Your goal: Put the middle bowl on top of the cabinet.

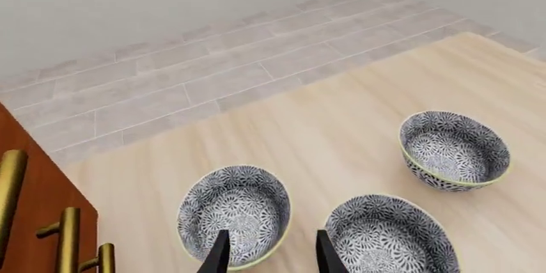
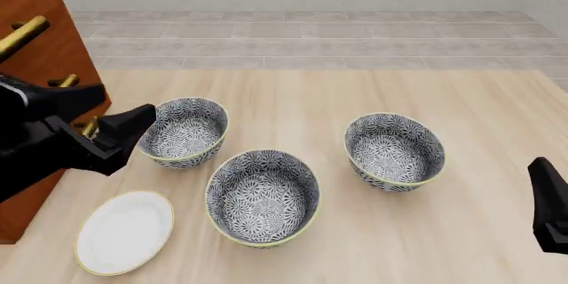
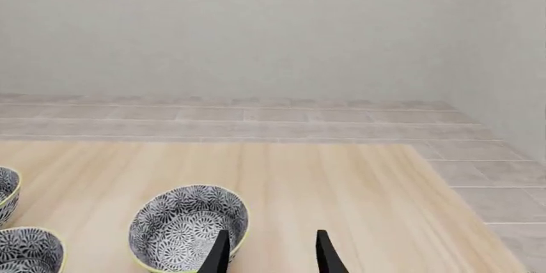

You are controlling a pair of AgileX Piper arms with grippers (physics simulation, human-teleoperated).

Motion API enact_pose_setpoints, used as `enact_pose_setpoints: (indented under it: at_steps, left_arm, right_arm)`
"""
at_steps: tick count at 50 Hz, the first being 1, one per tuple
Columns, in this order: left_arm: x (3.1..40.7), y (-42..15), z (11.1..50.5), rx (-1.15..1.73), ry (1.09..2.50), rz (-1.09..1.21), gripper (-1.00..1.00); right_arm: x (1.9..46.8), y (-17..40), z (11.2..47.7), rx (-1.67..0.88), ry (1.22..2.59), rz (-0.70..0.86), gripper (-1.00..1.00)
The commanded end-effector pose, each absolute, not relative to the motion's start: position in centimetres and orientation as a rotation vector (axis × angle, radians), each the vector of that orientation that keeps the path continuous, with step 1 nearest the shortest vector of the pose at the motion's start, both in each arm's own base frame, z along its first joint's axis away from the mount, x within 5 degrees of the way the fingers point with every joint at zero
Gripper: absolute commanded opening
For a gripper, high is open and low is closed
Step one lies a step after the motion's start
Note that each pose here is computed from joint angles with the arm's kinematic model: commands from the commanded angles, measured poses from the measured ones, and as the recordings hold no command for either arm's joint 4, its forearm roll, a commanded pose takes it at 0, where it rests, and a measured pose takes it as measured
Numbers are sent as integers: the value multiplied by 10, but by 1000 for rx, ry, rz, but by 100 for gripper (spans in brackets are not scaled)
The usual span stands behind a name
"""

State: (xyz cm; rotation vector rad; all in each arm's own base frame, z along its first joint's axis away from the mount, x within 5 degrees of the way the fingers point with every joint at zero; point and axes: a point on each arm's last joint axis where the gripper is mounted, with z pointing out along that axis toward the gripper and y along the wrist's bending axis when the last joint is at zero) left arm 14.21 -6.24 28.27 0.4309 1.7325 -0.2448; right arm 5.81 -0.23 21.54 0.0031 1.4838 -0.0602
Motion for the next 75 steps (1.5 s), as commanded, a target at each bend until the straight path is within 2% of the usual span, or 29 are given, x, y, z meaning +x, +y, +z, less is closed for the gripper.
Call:
enact_pose_setpoints:
  at_steps: [1, 36, 75]
  left_arm:
    - [154, -83, 292, 508, 1785, -303, 100]
    - [189, -135, 308, 647, 1868, -376, 100]
    - [215, -174, 321, 697, 1874, -422, 100]
  right_arm:
    - [60, -3, 215, 2, 1488, -65, 100]
    - [60, -3, 216, 3, 1488, -78, 100]
    - [61, -4, 216, 14, 1490, -84, 100]
